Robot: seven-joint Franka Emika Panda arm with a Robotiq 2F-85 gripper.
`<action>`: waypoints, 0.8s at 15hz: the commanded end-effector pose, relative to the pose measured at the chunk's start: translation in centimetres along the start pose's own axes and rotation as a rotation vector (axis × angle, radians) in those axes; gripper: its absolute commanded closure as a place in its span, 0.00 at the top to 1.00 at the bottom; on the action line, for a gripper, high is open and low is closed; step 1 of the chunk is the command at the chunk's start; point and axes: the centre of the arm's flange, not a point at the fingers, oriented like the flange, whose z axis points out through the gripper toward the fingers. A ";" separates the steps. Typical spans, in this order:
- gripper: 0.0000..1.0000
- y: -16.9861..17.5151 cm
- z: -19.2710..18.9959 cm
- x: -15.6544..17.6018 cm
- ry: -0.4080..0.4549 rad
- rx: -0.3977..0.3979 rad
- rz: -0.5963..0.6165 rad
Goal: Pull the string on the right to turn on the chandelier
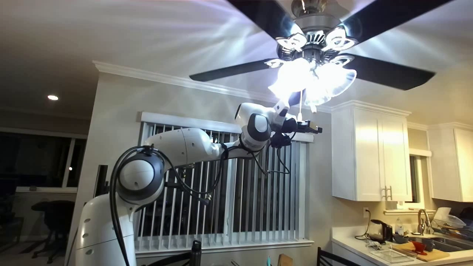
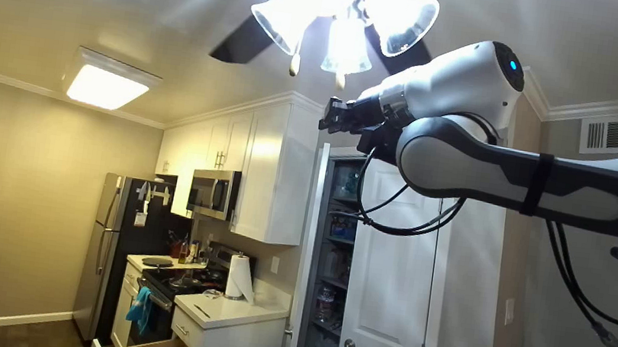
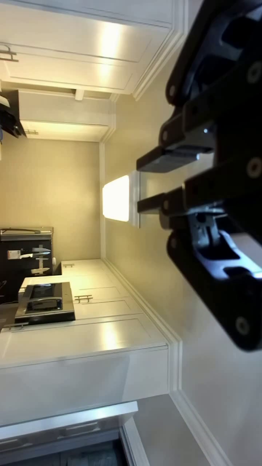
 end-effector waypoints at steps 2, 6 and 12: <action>0.64 -0.9 -0.5 -1.3 -0.100 -0.002 -0.030; 0.88 -0.4 1.2 -4.8 -0.341 -0.084 -0.071; 1.00 4.0 4.0 -11.1 -0.662 -0.186 -0.067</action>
